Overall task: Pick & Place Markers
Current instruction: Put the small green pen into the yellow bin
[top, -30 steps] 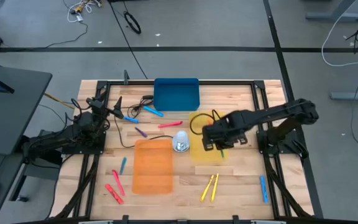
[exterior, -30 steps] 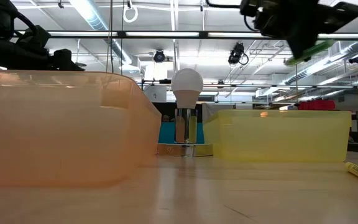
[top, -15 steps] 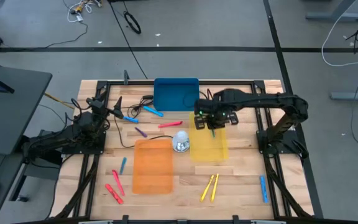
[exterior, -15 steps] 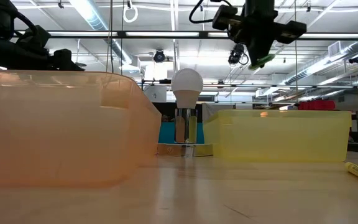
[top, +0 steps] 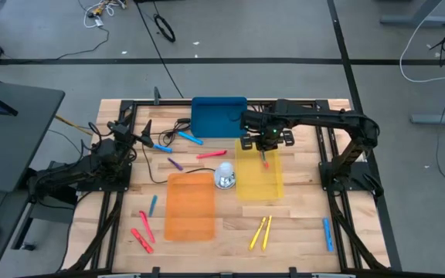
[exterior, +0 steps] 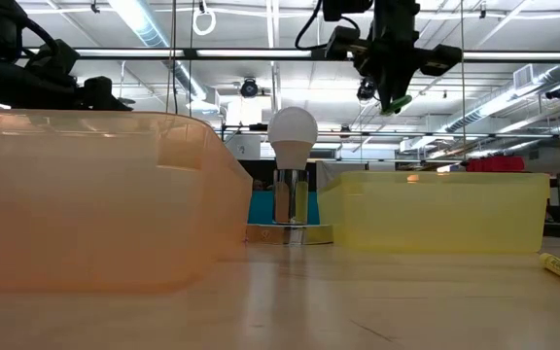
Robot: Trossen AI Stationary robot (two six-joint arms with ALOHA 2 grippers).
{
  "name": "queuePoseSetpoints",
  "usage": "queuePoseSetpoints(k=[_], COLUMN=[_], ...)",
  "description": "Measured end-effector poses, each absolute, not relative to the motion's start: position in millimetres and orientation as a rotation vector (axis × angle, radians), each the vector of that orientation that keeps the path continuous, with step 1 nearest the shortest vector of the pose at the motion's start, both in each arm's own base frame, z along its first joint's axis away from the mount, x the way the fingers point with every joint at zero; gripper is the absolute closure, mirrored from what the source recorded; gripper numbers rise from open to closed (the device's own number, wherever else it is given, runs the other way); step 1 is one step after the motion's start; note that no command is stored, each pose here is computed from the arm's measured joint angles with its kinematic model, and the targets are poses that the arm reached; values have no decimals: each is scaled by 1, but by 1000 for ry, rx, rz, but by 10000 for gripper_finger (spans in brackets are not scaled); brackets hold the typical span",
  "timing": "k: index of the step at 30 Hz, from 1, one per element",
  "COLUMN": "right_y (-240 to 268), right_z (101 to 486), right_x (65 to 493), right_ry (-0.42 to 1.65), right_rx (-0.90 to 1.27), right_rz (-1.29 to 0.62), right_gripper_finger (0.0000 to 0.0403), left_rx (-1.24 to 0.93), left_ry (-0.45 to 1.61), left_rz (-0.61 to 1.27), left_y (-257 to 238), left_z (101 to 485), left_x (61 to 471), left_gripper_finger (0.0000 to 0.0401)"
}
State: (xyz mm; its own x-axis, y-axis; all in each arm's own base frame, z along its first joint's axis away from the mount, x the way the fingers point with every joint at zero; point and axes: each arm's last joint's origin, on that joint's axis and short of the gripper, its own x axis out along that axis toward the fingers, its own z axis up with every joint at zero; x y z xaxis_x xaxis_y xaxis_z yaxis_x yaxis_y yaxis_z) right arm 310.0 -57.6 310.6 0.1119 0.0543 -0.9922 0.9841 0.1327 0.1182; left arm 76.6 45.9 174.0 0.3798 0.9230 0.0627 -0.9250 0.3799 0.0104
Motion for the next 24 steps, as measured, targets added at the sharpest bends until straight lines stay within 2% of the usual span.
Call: queuePoseSetpoints(k=[14,24], right_y=[-58,-72], right_z=[279,251], right_x=[312,327], right_ry=[1223,1277], right_rx=[1196,1175], right_rz=[-1038,-1046], right_gripper_finger=[378,378], left_rx=[46,46], left_ry=[-49,-50], left_rz=[1181,1181], left_y=[46,46], left_z=[174,174], left_x=[77,77], left_gripper_finger=[18,18])
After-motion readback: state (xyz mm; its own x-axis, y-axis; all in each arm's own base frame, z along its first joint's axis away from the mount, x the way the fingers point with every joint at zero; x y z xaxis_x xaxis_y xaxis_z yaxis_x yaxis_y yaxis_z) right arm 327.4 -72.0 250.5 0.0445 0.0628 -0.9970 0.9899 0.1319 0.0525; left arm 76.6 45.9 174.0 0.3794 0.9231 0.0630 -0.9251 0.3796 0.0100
